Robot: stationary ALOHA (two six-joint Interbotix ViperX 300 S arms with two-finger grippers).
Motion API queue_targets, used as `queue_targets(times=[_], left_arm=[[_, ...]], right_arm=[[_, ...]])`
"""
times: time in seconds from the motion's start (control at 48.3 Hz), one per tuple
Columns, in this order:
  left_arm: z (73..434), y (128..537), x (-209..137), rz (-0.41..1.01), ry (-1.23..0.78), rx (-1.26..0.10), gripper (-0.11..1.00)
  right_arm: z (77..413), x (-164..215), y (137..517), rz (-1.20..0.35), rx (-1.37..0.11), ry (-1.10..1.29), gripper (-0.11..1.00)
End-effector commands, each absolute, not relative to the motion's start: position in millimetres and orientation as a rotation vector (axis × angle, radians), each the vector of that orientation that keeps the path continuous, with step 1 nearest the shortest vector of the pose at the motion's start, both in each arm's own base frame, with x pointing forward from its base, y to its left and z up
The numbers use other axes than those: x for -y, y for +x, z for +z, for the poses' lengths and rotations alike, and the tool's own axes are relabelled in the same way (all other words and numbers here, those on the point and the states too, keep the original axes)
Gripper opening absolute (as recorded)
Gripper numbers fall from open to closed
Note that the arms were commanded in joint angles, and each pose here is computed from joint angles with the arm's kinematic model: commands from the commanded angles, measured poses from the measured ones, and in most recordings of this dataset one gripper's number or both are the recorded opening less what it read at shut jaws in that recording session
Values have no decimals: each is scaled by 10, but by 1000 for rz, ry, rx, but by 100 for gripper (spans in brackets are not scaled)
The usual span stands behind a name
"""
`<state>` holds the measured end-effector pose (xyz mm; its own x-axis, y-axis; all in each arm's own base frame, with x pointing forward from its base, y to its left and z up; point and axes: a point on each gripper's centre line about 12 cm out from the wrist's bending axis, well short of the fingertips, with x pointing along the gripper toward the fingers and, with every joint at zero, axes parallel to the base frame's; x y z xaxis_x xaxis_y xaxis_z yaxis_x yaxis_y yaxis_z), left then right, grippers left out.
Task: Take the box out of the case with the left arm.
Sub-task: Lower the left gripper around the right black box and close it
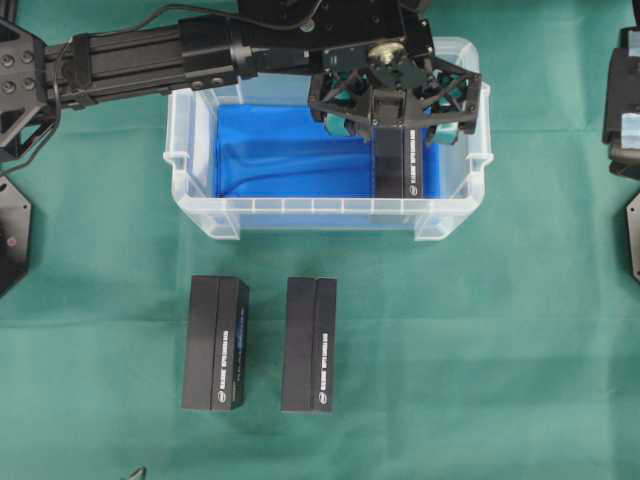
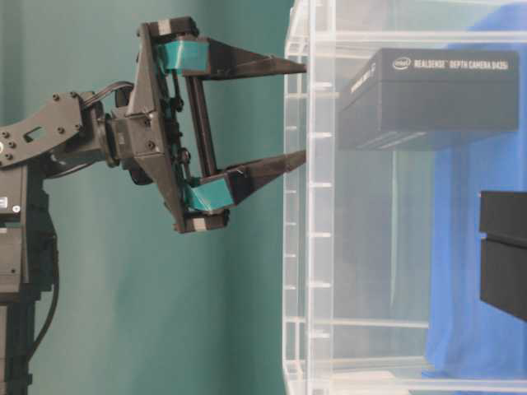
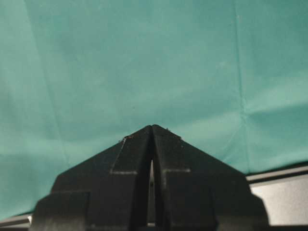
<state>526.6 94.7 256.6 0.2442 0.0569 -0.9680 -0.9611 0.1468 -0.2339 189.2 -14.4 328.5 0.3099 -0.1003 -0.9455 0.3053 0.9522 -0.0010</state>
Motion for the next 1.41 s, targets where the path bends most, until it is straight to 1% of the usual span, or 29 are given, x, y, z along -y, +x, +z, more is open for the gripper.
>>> queue_targets(times=[0.0, 0.29, 0.538, 0.911, 1.387], left_arm=[[2692, 5247, -935, 949, -1166, -1015, 84], [2586, 5291, -959, 932, -1175, -985, 84], [2458, 5270, -947, 944, -1169, -1006, 84], [2353, 5346, -960, 936, -1202, -959, 84], [2063, 5294, -949, 964, -1193, -1002, 84]], right_arm=[[3323, 146, 1904, -270, -1213, 193, 0], [3323, 146, 1906, -270, -1212, 193, 0], [3323, 146, 1906, -270, -1212, 193, 0], [3322, 146, 1914, -268, -1209, 191, 0], [3323, 146, 1917, -267, -1206, 190, 0]])
